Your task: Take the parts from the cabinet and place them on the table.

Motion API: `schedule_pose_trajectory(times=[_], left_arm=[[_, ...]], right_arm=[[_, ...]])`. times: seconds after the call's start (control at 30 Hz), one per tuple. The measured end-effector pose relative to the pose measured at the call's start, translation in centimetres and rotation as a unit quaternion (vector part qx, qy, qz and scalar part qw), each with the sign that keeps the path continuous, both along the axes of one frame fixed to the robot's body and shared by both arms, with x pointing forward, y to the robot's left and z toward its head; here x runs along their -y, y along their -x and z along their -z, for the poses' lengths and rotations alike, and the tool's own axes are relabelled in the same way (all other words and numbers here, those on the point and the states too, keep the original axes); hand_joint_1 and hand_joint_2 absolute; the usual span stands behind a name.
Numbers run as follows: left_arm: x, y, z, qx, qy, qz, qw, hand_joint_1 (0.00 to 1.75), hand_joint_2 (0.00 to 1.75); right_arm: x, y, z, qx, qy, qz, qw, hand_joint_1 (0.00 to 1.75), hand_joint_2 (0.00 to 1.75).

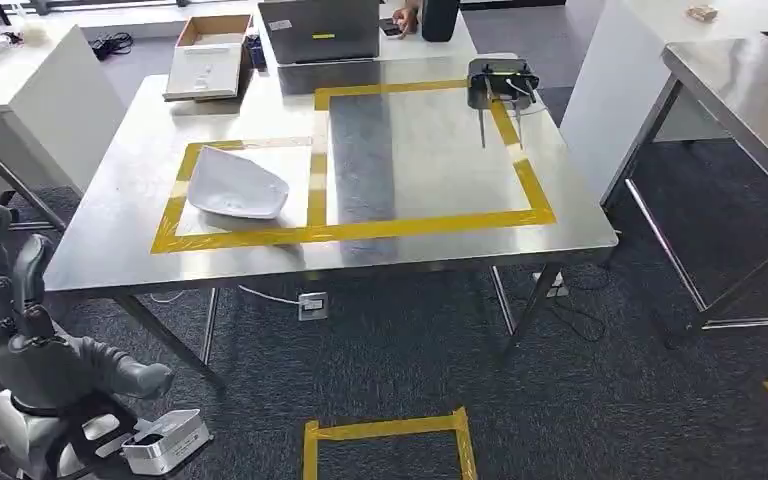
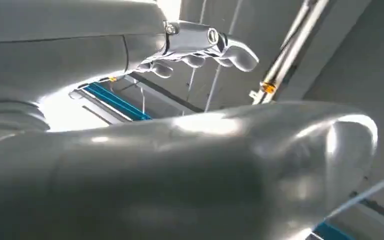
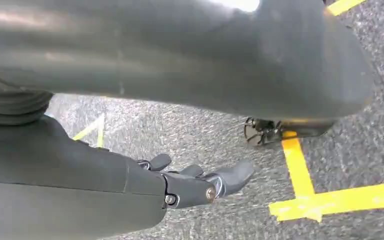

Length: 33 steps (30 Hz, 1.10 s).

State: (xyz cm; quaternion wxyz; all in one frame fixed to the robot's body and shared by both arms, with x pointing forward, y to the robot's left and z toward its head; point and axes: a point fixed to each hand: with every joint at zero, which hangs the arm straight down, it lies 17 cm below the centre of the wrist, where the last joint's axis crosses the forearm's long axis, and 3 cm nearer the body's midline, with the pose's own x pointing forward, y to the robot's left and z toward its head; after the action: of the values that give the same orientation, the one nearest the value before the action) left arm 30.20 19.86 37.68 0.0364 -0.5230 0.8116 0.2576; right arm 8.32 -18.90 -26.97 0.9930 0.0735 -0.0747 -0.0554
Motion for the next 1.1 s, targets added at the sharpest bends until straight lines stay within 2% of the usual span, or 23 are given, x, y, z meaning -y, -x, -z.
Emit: schedule_pose_trajectory(times=[0.37,0.6,0.73,0.77,0.83,0.9,0.93,0.97,1.0,1.03,1.07,1.1], left_arm=[[0.4,-2.3,3.2,-0.049,-0.01,-0.007,0.999,0.0,0.0],[0.0,-3.7,4.9,-0.086,0.02,-0.002,0.996,0.0,0.0],[-1.4,-5.2,6.3,-0.125,0.068,0.003,0.99,0.0,0.0],[-2.4,-6.8,7.8,-0.165,0.116,0.018,0.979,0.0,0.0],[-3.4,-11.5,13.8,-0.272,0.208,0.045,0.938,0.0,0.0],[-3.7,-14.3,21.7,-0.395,0.279,0.071,0.872,0.0,0.0],[-4.0,-15.1,26.5,-0.464,0.325,0.075,0.821,0.0,0.0],[-4.5,-15.4,30.9,-0.523,0.381,0.073,0.759,0.0,0.0],[-5.3,-14.6,37.2,-0.596,0.452,0.054,0.661,0.0,0.0],[-6.2,-12.7,42.7,-0.647,0.5,0.015,0.575,0.0,0.0],[-7.5,-9.6,47.9,-0.684,0.527,-0.05,0.502,0.0,0.0],[-8.4,-6.6,51.4,-0.703,0.536,-0.1,0.456,0.0,0.0]], right_arm=[[0.2,0.3,0.1,-0.007,0.003,0.004,1.0,0.0,0.0],[0.4,0.6,0.2,-0.011,0.005,0.006,1.0,0.0,0.0],[0.7,0.6,0.2,-0.012,0.008,0.005,1.0,0.0,0.0],[0.8,0.4,0.2,-0.011,0.009,0.004,1.0,0.0,0.0],[0.6,0.2,0.2,-0.009,0.007,0.0,1.0,0.0,0.0],[0.1,0.0,0.0,-0.004,0.003,-0.001,1.0,0.0,0.0],[0.0,-0.4,0.0,-0.002,0.002,-0.001,1.0,0.0,0.0],[0.0,-0.5,0.0,-0.001,0.002,-0.001,1.0,0.0,0.0],[0.0,-0.5,-0.1,-0.001,0.0,-0.001,1.0,0.0,0.0],[-0.2,-0.3,-0.1,-0.002,-0.003,-0.002,1.0,0.0,0.0],[-0.3,-0.1,-0.1,-0.003,-0.005,-0.003,1.0,0.0,0.0],[-0.3,0.2,0.0,-0.004,-0.006,-0.003,1.0,0.0,0.0]])
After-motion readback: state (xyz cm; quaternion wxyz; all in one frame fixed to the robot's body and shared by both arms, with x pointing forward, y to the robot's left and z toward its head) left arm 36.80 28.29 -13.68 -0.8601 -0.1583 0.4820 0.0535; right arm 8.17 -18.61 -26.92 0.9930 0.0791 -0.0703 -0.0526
